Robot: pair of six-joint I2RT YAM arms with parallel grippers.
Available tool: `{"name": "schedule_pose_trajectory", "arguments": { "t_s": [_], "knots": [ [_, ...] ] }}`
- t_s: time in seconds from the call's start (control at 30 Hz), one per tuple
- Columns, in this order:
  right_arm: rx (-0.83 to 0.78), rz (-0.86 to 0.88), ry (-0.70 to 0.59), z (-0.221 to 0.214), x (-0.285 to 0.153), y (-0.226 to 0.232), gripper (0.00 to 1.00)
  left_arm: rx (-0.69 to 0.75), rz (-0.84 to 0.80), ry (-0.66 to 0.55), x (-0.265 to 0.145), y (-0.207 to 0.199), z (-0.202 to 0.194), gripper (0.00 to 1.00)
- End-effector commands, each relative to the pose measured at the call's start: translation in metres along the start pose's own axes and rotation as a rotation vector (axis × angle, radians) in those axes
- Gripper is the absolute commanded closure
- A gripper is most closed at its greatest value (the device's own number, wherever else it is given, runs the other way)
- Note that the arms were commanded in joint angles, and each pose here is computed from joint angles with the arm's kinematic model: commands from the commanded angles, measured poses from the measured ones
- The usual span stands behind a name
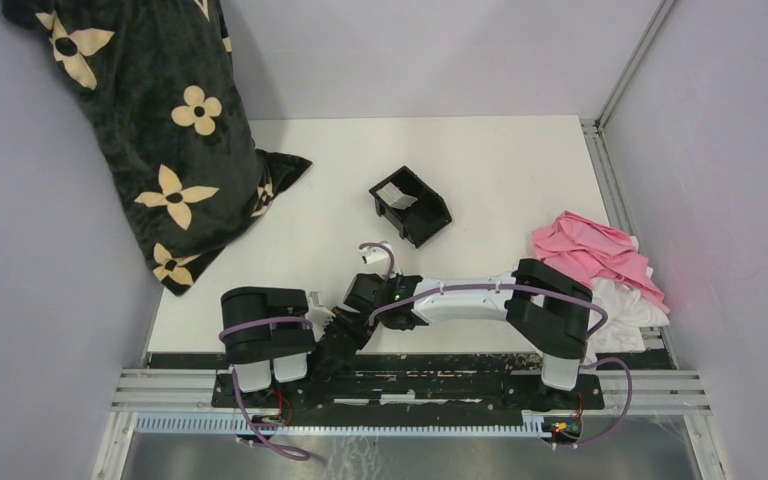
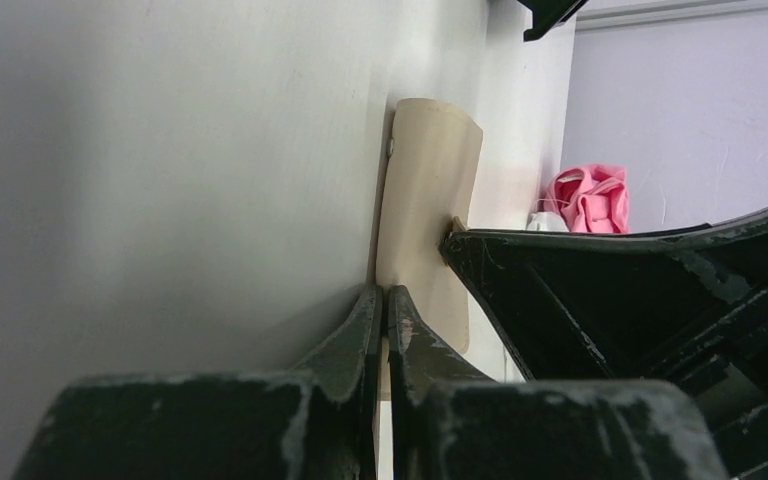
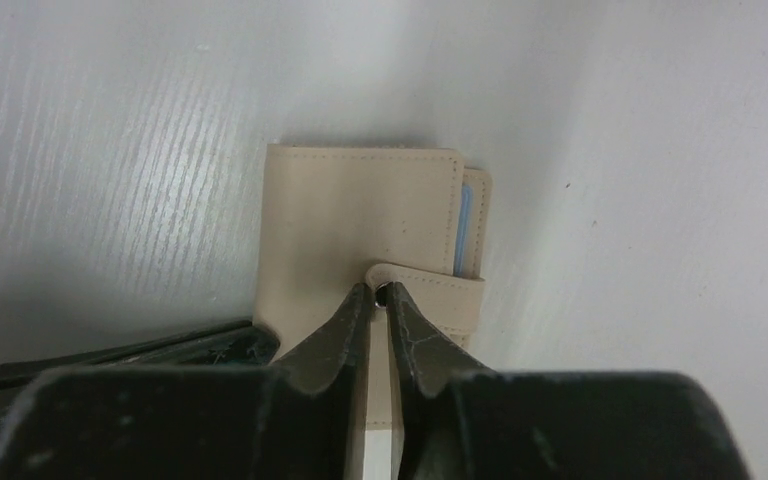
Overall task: Put the credit cards into the card holder
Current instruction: Close the card holder at the center of the board, then reset both arms
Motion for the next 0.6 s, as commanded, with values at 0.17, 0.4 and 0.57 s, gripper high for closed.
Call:
{"name": "schedule_pose_trajectory", "arguments": {
  "t_s": [0.17,0.4,0.57],
  "knots": [
    [-0.024,-0.032,0.007,0.011,-0.002,-0.018,0.57,0.139,0.026,0.009,-0.008,0.014,0.006,0.86],
    [-0.011,0.001,-0.097,0.034,-0.028,-0.022,0.53,0.280,0.016,-0.030,-0.007,-0.012,0.015,0.74],
    [0.022,0.033,-0.193,0.048,-0.043,-0.034,0.45,0.409,0.025,-0.117,-0.011,-0.043,0.037,0.61]
  ]
}}
Point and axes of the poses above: each gripper's point midway between its finger pads, its own x axis out along the fingers, its own y axis along the line the jaws close on, z = x × y, the point moved 7 cm from there along -x, back along the fingers, and after that the axes turned 12 degrees about x, right-handed, at the moved point
